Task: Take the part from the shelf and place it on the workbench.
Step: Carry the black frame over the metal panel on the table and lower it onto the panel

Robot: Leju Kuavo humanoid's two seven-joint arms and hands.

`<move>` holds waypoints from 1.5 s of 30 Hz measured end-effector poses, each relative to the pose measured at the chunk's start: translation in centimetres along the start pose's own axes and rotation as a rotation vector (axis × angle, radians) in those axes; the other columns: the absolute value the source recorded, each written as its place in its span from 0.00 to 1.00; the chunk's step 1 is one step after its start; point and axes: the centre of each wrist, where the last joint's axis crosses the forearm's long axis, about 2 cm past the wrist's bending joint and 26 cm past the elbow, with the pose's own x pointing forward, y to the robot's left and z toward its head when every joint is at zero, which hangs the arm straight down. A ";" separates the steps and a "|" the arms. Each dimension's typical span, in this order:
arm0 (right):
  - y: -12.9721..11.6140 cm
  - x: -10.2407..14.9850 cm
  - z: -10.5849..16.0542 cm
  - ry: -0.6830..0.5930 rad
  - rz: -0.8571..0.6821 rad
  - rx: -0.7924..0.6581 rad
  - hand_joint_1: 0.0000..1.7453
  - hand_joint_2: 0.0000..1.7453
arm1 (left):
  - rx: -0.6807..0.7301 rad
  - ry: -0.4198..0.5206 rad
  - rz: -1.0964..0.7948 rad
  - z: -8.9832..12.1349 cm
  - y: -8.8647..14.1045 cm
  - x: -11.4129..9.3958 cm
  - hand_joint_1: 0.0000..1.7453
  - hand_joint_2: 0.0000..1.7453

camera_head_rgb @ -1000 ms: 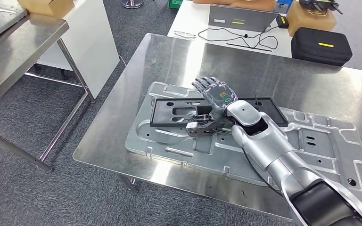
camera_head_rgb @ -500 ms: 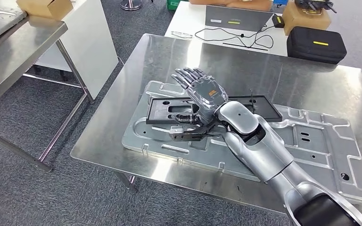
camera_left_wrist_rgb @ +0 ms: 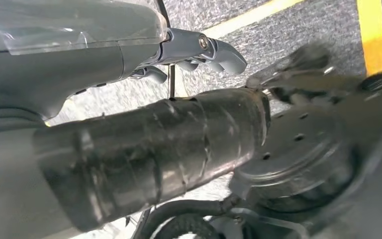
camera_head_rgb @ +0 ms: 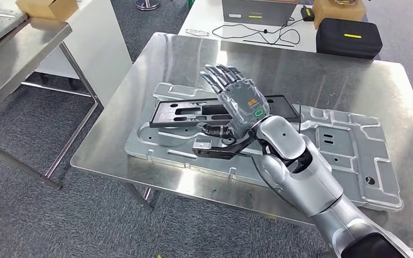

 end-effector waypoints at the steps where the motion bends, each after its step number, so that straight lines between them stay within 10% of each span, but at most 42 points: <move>1: -0.2 -0.3 0.1 0.023 0.004 -0.008 0.00 0.00 | 0.015 -0.006 0.021 0.2 -0.1 -0.1 0.00 0.00; 11: -1.7 -3.9 1.8 0.178 -0.029 -0.063 0.00 0.00 | 0.044 -0.040 0.160 2.5 -2.7 -1.0 0.00 0.00; 45: -2.1 -3.2 3.6 0.151 0.130 -0.180 0.00 0.00 | -0.014 -0.050 0.148 3.3 -2.7 -0.9 0.00 0.00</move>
